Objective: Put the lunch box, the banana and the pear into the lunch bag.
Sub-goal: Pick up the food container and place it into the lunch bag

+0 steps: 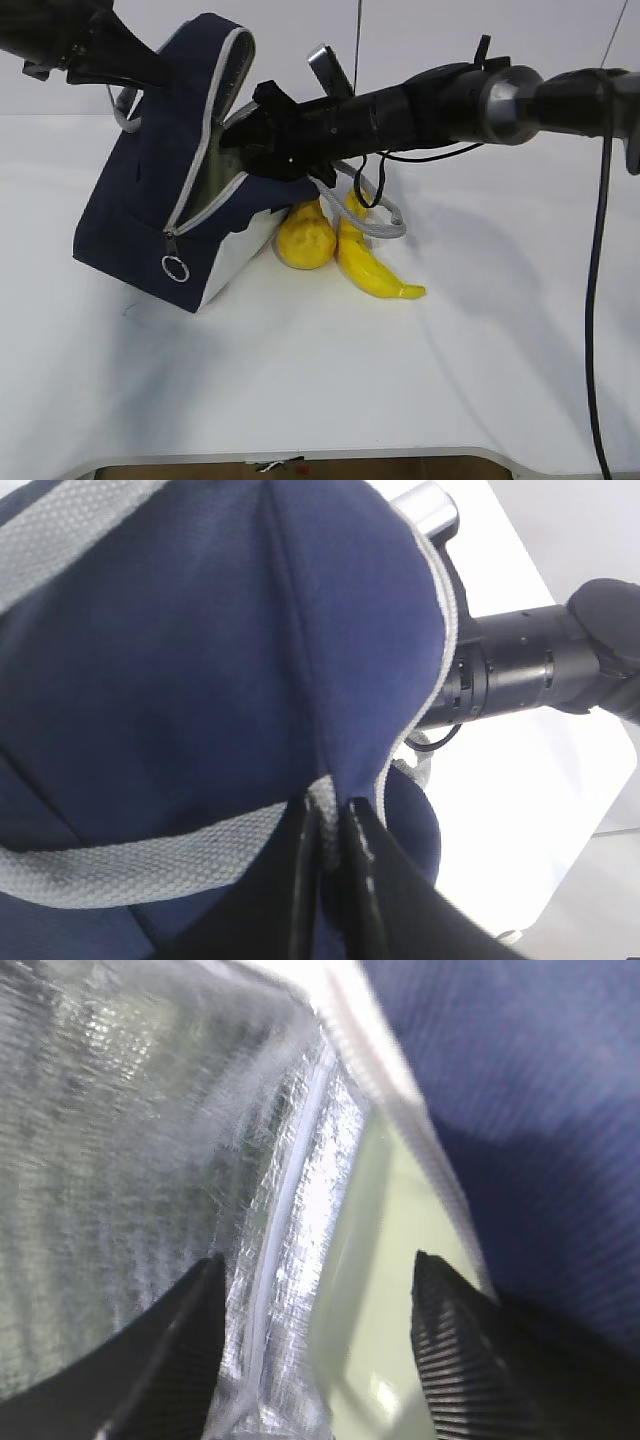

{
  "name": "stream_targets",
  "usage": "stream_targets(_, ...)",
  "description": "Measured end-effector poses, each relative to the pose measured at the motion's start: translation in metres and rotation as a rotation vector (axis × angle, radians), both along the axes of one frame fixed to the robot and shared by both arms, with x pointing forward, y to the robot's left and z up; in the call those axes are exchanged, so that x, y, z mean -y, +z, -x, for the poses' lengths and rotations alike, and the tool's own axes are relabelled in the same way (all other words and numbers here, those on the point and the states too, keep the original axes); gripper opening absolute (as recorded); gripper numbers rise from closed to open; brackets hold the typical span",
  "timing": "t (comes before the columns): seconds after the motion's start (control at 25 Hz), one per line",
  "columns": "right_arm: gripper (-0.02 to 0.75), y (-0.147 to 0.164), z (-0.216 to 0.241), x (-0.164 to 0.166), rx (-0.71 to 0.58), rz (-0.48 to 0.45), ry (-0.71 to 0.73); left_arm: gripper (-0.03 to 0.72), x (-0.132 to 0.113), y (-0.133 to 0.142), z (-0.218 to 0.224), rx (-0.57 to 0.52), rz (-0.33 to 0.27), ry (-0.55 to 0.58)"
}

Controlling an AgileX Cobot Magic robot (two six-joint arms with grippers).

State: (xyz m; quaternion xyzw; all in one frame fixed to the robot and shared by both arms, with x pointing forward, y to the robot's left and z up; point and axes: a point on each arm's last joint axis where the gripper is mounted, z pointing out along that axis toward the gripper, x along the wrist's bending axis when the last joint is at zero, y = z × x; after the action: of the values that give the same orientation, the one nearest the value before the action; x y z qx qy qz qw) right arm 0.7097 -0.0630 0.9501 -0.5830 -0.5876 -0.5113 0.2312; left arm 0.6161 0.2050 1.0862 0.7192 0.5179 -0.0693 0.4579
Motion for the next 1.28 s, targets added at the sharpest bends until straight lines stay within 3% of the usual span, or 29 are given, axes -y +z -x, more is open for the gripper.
stream_targets(0.28,0.484,0.001,0.001,0.0,-0.011,-0.014,0.015,0.024,0.0,0.0,0.0,0.0,0.0,0.0)
stream_targets(0.56,0.484,0.005,0.005,0.009,0.054,-0.004,0.131,0.024,-0.002,0.0,-0.001,-0.001,0.002,0.005)
stream_targets(0.96,0.493,0.052,0.018,0.022,0.211,0.287,0.265,0.024,-0.017,-0.001,-0.004,-0.008,0.003,0.038)
stream_targets(1.16,0.493,0.083,0.026,0.026,0.272,0.323,0.299,0.024,-0.021,-0.001,-0.004,-0.008,-0.004,0.046)
stream_targets(1.28,0.494,0.101,0.036,0.032,0.295,0.396,0.343,0.024,-0.022,-0.002,-0.004,-0.008,-0.011,0.046)
